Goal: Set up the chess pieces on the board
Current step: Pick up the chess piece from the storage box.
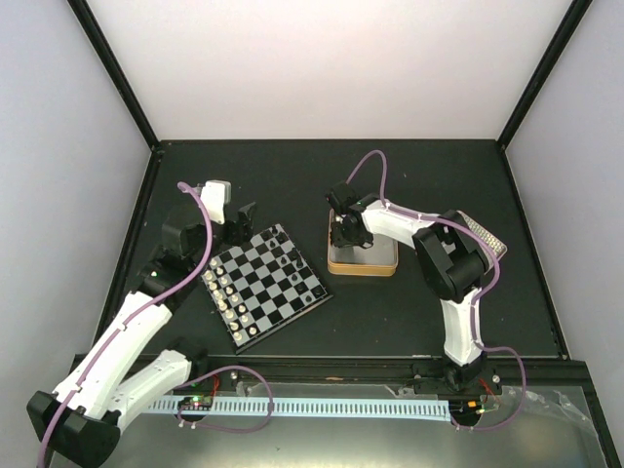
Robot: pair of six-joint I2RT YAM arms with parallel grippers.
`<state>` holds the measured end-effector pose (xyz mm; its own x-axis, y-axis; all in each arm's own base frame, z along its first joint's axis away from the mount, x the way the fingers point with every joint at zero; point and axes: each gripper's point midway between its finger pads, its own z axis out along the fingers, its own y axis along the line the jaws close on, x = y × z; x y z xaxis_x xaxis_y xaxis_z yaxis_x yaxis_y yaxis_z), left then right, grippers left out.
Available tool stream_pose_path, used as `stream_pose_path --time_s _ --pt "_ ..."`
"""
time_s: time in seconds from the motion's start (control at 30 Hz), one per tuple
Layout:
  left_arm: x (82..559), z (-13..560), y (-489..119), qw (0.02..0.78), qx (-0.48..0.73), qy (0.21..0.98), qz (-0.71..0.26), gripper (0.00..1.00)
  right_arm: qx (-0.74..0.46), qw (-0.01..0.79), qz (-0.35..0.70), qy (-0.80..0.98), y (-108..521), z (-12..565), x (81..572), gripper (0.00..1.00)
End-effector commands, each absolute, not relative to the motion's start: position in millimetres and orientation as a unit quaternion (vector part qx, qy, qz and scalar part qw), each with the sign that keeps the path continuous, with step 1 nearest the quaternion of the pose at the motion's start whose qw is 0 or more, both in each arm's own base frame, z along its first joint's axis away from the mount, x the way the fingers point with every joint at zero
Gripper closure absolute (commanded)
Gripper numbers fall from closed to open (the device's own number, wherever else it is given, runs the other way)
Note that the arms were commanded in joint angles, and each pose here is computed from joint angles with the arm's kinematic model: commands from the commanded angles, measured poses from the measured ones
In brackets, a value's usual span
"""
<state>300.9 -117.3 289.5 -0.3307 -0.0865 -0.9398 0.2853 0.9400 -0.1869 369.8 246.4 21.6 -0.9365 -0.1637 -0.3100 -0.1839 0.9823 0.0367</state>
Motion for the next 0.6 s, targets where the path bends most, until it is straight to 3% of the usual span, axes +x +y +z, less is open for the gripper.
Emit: stream_pose_path --time_s 0.0,0.57 --pt "302 301 -113 0.596 0.059 0.786 -0.157 0.25 -0.077 0.174 0.014 0.982 243 21 379 0.89" --pt "303 301 -120 0.593 0.052 0.782 -0.184 0.23 -0.103 0.307 0.1 0.941 253 86 383 0.89"
